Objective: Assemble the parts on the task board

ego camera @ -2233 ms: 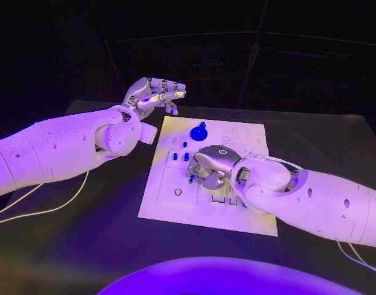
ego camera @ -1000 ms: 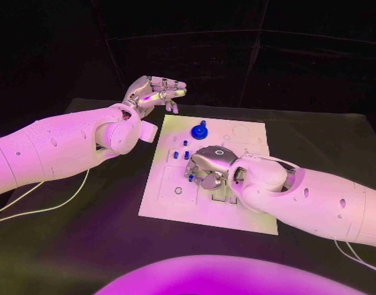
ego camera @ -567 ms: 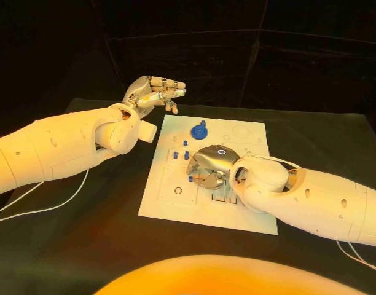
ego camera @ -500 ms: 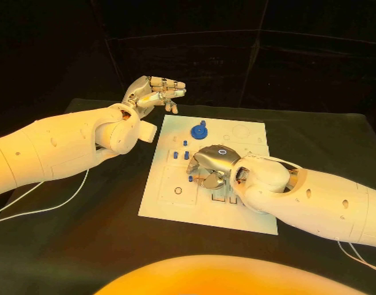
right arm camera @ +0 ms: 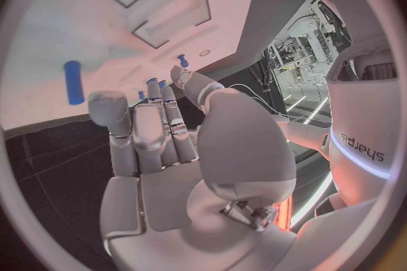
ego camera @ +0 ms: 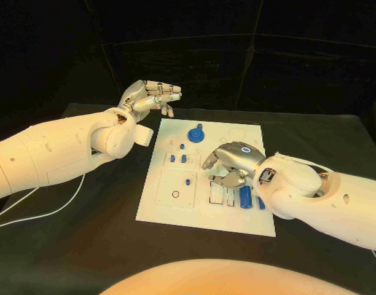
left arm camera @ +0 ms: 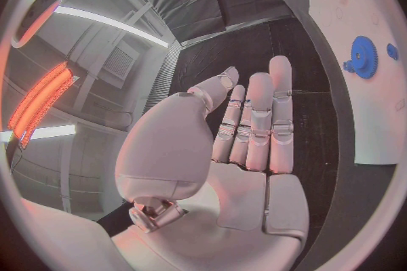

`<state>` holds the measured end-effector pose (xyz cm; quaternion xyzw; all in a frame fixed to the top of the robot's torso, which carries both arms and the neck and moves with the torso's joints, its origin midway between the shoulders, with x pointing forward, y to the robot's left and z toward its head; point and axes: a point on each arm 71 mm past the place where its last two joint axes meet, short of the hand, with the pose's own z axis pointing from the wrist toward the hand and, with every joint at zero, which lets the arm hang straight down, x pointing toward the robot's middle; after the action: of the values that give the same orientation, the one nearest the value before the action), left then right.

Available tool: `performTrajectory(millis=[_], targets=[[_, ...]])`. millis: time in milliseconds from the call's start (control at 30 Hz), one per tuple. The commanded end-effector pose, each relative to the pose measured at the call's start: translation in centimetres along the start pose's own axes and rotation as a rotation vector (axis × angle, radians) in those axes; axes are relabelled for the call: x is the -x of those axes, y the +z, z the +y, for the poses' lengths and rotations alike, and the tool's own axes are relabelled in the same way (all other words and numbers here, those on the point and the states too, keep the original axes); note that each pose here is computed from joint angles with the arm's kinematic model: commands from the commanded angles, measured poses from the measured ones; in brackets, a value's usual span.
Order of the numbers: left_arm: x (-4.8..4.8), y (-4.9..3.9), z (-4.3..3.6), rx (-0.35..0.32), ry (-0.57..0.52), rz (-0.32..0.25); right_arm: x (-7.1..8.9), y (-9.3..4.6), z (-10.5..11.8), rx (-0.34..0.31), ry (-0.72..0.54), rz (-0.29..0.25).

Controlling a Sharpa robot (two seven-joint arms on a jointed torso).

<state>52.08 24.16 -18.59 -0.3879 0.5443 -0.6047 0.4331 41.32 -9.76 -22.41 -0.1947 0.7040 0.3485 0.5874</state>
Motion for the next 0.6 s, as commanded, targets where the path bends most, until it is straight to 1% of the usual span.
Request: performTrajectory(millis=[33,133,300,400,600], targets=[[-0.06,0.0,-0.13,-0.004,-0.009,0.01,1.4,-0.8,-1.8,-0.085,0.011,-0.011],[-0.06,-0.02,-0.13,-0.003,-0.009,0.011,2.3,-1.5,-3.4,-0.137,-0.007,-0.002],[-0.07,-0.02,-0.11,-0.002,-0.01,0.012,2.8,-2.2,-5.4,-0.205,-0.027,0.03],[-0.1,0.0,-0.09,-0.002,-0.01,0.014,2.9,-2.3,-6.0,-0.224,-0.033,0.046],[-0.11,0.02,-0.06,0.0,-0.011,0.015,2.8,-2.1,-6.2,-0.23,-0.038,0.064]])
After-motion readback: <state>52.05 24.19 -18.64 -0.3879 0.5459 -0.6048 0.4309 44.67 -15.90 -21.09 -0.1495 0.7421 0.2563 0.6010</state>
